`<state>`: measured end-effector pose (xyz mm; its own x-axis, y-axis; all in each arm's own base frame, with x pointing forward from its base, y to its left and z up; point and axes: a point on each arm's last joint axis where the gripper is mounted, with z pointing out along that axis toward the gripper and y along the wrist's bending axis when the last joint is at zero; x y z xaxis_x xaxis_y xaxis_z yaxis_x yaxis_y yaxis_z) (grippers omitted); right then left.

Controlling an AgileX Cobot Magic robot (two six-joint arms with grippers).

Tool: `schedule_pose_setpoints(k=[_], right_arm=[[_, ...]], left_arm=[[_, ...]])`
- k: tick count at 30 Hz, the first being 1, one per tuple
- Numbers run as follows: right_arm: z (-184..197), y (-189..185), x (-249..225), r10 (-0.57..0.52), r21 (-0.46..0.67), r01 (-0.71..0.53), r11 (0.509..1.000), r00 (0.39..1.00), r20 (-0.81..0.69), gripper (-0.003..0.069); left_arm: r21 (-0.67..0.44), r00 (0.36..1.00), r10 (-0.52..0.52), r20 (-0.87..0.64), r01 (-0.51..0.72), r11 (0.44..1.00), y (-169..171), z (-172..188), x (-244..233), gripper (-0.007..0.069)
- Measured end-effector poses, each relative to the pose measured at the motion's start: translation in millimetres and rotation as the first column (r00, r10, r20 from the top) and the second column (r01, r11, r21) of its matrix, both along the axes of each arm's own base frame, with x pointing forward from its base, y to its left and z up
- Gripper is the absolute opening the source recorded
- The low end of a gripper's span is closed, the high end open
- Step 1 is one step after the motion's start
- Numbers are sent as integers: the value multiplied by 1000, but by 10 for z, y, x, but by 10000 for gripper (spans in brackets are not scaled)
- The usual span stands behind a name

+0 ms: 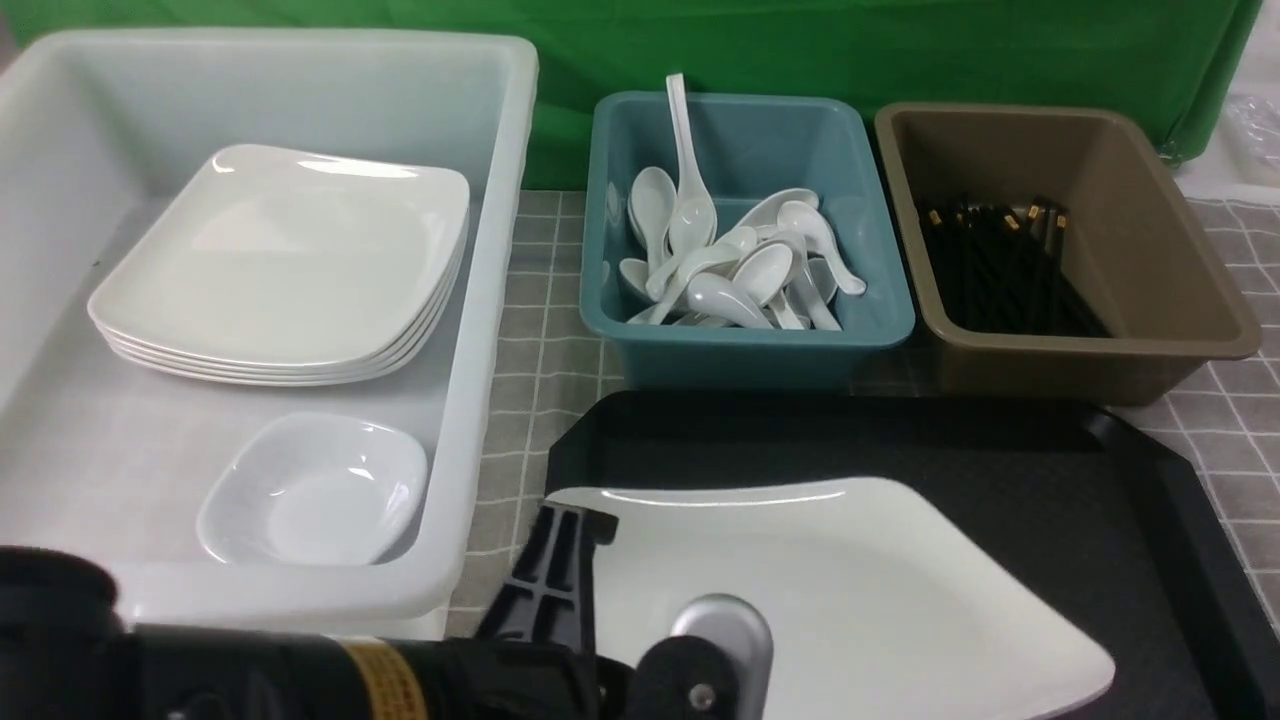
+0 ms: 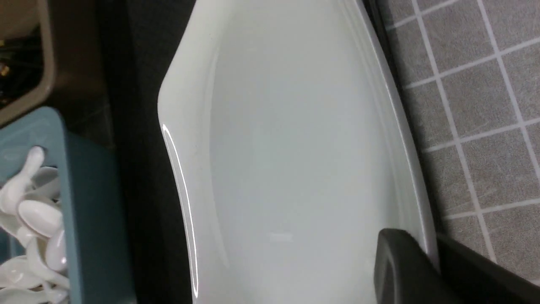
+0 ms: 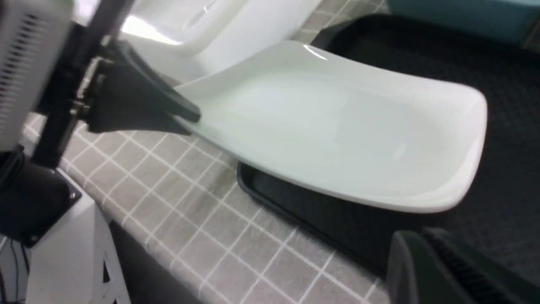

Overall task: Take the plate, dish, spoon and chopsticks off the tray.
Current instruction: Use the left arm to put the plate into the large storage box on the left

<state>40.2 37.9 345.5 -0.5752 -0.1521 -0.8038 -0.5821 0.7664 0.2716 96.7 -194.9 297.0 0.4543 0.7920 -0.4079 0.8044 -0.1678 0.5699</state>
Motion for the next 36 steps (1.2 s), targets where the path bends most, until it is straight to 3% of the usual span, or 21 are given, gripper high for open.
schedule_pose_setpoints(k=[6, 9, 11, 14, 16, 21, 25, 36], right_arm=[[129, -67, 31, -66, 27, 64, 998, 997, 48, 26], [231, -88, 30, -81, 58, 77, 995, 995, 64, 24], [272, -73, 43, -84, 61, 80, 995, 994, 67, 23], [361, 30, 106, -72, 49, 68, 996, 994, 77, 24], [386, 94, 142, -58, 44, 54, 998, 994, 93, 24], [527, 345, 270, 7, 78, -24, 997, 978, 208, 24], [629, 446, 321, 41, 72, -62, 995, 961, 272, 24], [567, 442, 322, 61, -2, -62, 998, 970, 236, 28]], left_arm=[[-120, 999, 36, 3, -35, 992, 89, 325, -42, 28], [-231, 993, 117, 22, -108, 967, 137, 688, 2, 28], [-261, 982, 184, 45, -166, 951, 186, 826, 76, 28], [-269, 908, 395, 141, -348, 898, 406, 1026, 412, 28], [-259, 865, 474, 164, -426, 867, 518, 1037, 569, 28], [-149, 697, 701, 153, -684, 714, 929, 788, 1230, 28], [-53, 583, 803, 122, -804, 592, 1244, 420, 1761, 28], [111, 528, 843, 105, -849, 517, 1385, -235, 2422, 28]])
